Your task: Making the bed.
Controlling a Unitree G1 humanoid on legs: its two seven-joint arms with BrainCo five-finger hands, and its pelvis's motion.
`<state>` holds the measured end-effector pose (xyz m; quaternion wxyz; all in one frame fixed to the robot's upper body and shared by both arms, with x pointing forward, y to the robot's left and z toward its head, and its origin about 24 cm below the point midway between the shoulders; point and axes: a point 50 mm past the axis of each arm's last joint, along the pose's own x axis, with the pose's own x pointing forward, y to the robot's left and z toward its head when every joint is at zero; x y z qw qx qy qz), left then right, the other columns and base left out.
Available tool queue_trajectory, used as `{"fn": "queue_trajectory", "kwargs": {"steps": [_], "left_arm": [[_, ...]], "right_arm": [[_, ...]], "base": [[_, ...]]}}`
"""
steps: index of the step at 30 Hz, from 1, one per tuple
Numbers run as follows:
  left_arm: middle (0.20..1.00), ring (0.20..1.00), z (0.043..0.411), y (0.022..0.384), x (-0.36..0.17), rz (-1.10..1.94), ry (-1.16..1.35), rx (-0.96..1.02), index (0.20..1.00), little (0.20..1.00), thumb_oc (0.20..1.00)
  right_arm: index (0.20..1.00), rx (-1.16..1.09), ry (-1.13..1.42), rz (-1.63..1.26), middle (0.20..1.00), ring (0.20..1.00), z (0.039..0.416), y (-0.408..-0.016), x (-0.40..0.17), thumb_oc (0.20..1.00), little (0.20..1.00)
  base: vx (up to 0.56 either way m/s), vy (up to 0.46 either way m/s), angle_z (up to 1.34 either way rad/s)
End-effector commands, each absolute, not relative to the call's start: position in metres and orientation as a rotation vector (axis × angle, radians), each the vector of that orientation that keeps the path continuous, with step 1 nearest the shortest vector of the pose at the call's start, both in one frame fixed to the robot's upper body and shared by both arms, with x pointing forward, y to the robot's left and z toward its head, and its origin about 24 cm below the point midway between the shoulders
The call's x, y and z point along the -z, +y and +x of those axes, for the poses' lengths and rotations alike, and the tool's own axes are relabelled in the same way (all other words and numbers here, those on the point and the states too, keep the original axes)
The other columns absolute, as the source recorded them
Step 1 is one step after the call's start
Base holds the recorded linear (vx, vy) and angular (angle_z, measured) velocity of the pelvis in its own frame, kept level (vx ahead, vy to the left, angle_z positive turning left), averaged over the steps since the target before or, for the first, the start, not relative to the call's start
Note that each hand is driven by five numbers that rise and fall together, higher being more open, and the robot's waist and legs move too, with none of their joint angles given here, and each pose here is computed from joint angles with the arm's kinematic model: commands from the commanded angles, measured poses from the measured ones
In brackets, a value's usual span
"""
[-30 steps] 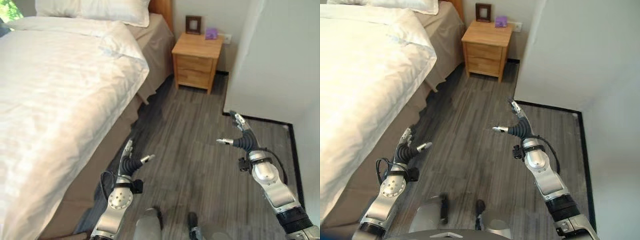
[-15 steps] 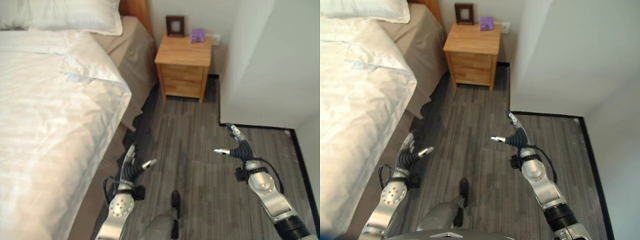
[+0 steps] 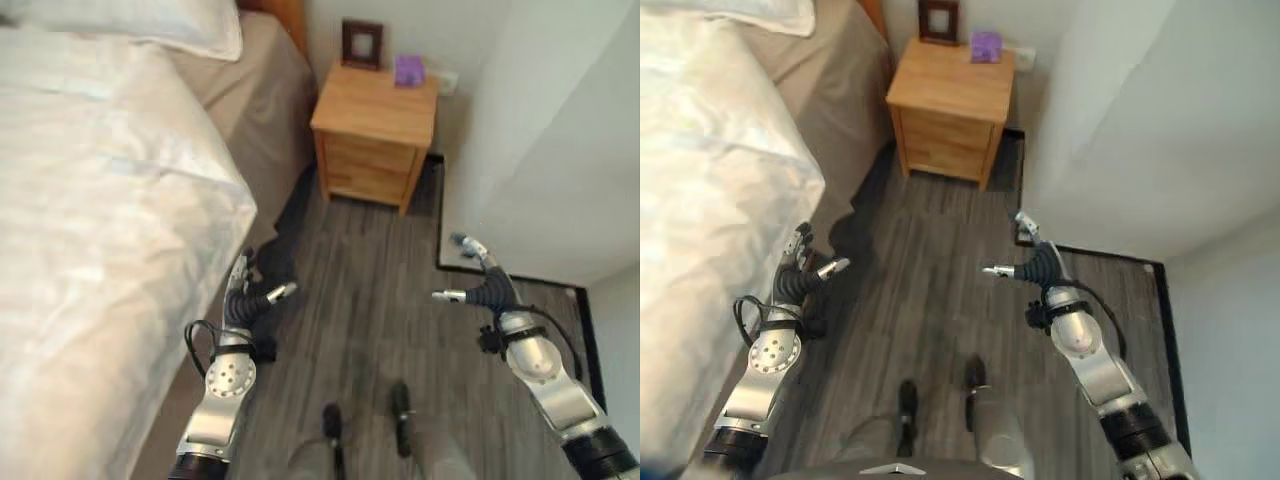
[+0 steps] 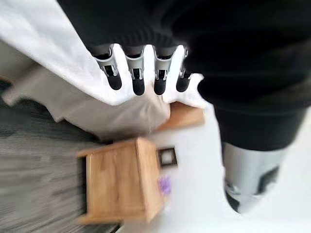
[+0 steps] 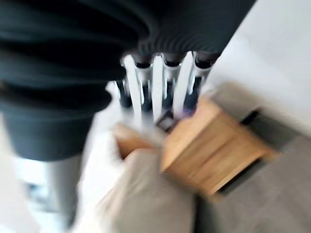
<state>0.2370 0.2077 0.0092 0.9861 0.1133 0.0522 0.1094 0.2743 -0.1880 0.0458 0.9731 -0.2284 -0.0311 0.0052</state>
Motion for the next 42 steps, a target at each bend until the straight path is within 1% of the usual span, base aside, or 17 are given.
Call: {"fn": "queue_trajectory", "kwargs": {"steps": [1,3,4,5,6,8,9,12,14,18,19,20,23,27,35,38,42], "left_arm": [[1.0,1.0,0.21,0.215,-0.02,0.207,0.044,-0.22,1.0,1.0,1.0],[1.0,1.0,0.21,0.213,-0.027,0.186,0.016,-0.21,1.0,1.0,1.0],[1.0,1.0,0.214,0.203,-0.025,0.178,0.019,-0.159,1.0,1.0,1.0],[1.0,1.0,0.215,0.204,-0.026,0.18,0.015,-0.162,1.0,1.0,1.0],[1.0,1.0,0.211,0.206,-0.021,0.2,0.046,-0.155,1.0,1.0,1.0],[1.0,1.0,0.198,0.221,-0.009,0.242,0.11,-0.218,1.0,1.0,1.0],[1.0,1.0,0.197,0.224,-0.01,0.255,0.116,-0.221,1.0,1.0,1.0],[1.0,1.0,0.194,0.227,-0.008,0.295,0.126,-0.223,1.0,1.0,1.0],[1.0,1.0,0.196,0.22,-0.007,0.262,0.123,-0.191,1.0,1.0,1.0],[1.0,1.0,0.187,0.218,-0.001,0.299,0.156,-0.205,1.0,1.0,1.0],[1.0,1.0,0.188,0.218,-0.001,0.301,0.154,-0.203,1.0,1.0,1.0],[1.0,1.0,0.191,0.223,-0.002,0.336,0.164,-0.205,1.0,1.0,1.0],[1.0,1.0,0.201,0.221,-0.007,0.341,0.133,-0.142,1.0,1.0,1.0],[1.0,1.0,0.218,0.232,-0.027,0.405,0.055,-0.182,1.0,1.0,1.0],[1.0,1.0,0.223,0.22,-0.032,0.359,0.023,-0.133,1.0,1.0,1.0],[1.0,1.0,0.224,0.221,-0.03,0.34,0.028,-0.144,1.0,1.0,1.0],[1.0,1.0,0.224,0.217,-0.028,0.284,0.023,-0.158,1.0,1.0,1.0]], "right_arm": [[1.0,-0.031,-0.222,-0.454,1.0,1.0,0.283,-0.186,-0.085,1.0,1.0],[1.0,-0.012,-0.251,-0.46,1.0,1.0,0.281,-0.188,-0.091,1.0,1.0],[1.0,0.036,0.024,-0.359,1.0,1.0,0.285,-0.191,-0.031,1.0,1.0],[1.0,0.035,0.018,-0.356,1.0,1.0,0.287,-0.19,-0.032,1.0,1.0],[1.0,0.091,0.028,-0.456,1.0,1.0,0.279,-0.199,-0.026,1.0,1.0],[1.0,-0.004,0.136,-0.481,1.0,1.0,0.234,-0.216,-0.009,1.0,1.0],[1.0,-0.012,0.075,-0.492,1.0,1.0,0.233,-0.217,-0.024,1.0,1.0],[1.0,0.022,0.101,-0.465,1.0,1.0,0.225,-0.224,-0.018,1.0,1.0],[1.0,0.056,0.104,-0.478,1.0,1.0,0.24,-0.225,-0.015,1.0,1.0],[1.0,-0.06,0.047,-0.577,1.0,1.0,0.233,-0.197,-0.018,1.0,1.0],[1.0,-0.114,0.096,-0.409,1.0,1.0,0.227,-0.184,-0.007,1.0,1.0],[1.0,-0.071,0.089,-0.497,1.0,1.0,0.231,-0.193,-0.01,1.0,1.0],[1.0,-0.005,0.097,-0.51,1.0,1.0,0.249,-0.205,-0.011,1.0,1.0],[1.0,-0.033,0.071,-0.48,1.0,1.0,0.234,-0.186,-0.011,1.0,1.0],[1.0,-0.049,0.044,-0.444,1.0,1.0,0.238,-0.182,-0.018,1.0,1.0],[1.0,0.032,0.028,-0.436,1.0,1.0,0.237,-0.203,-0.027,1.0,1.0],[1.0,0.033,0.036,-0.4,1.0,1.0,0.233,-0.206,-0.026,1.0,1.0]], "base": [[0.29,-0.408,1.45],[0.44,-0.415,0.62],[0.4,-0.192,0.19],[0.45,-0.097,0.68],[0.28,0.003,0.97],[0.33,0.036,1.01],[0.32,0.056,0.8],[0.52,0.08,0.19],[0.39,0.078,-0.03],[0.5,0.149,-0.1],[0.49,0.145,-0.38],[0.19,0.055,-0.33],[0.2,-0.001,-0.26],[0.25,-0.013,0.04],[0.23,-0.214,-0.29],[0.23,-0.442,-0.23],[0.15,-0.435,0.09]]}}
